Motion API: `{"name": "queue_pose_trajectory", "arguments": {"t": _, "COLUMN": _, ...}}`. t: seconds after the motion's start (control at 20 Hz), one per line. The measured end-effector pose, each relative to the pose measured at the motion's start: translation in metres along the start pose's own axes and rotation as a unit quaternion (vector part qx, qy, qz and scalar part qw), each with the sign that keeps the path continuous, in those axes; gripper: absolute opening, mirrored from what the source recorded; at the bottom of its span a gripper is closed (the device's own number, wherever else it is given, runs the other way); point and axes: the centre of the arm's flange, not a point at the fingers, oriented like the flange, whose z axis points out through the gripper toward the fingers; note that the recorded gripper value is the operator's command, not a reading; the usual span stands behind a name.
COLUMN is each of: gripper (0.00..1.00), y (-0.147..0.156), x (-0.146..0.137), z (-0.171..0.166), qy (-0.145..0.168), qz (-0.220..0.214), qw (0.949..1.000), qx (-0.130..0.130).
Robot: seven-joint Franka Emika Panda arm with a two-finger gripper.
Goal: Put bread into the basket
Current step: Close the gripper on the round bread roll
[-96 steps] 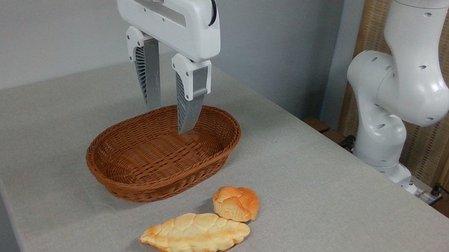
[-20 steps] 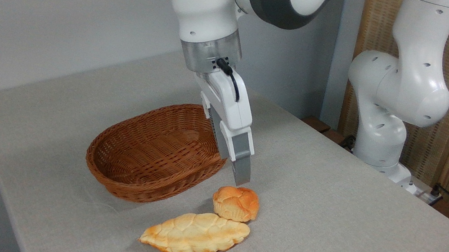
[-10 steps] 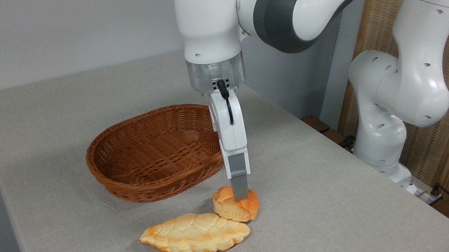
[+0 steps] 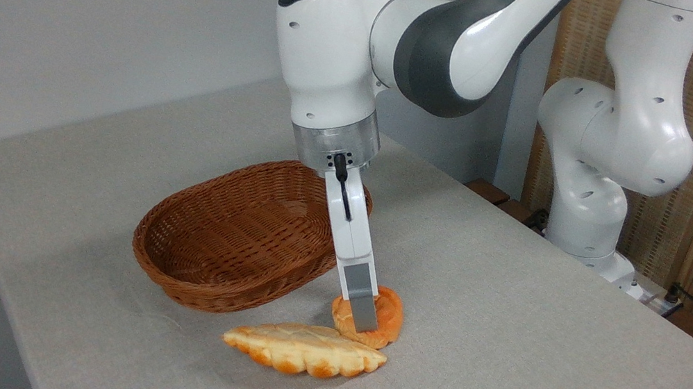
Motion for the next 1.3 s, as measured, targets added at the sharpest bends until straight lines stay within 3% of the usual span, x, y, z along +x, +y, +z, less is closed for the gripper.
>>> {"name": "queue_pose_trajectory", "arguments": {"t": 0.15, "gripper": 0.99, "y": 0.002, "x": 0.001, "z": 0.006, "qy": -0.010, "qz": 0.010, "qw": 0.9999, "qx": 0.002}}
{"name": "queue_pose_trajectory", "arguments": {"t": 0.55, "gripper": 0.51, "y": 0.005, "x": 0.002, "z": 0.017, "qy": -0.010, "qz": 0.014, "qw": 0.9998, "qx": 0.005}}
{"name": "queue_pose_trajectory", "arguments": {"t": 0.65, "gripper": 0.49, "y": 0.005, "x": 0.002, "z": 0.017, "qy": -0.010, "qz": 0.014, "qw": 0.9998, "qx": 0.005}}
{"name": "queue_pose_trajectory", "arguments": {"t": 0.75, "gripper": 0.37, "y": 0.005, "x": 0.002, "z": 0.017, "qy": -0.010, "qz": 0.014, "qw": 0.9998, "qx": 0.005}}
{"name": "queue_pose_trajectory", "arguments": {"t": 1.3, "gripper": 0.23, "y": 0.005, "x": 0.002, "z": 0.016, "qy": -0.009, "qz": 0.014, "qw": 0.9998, "qx": 0.006}}
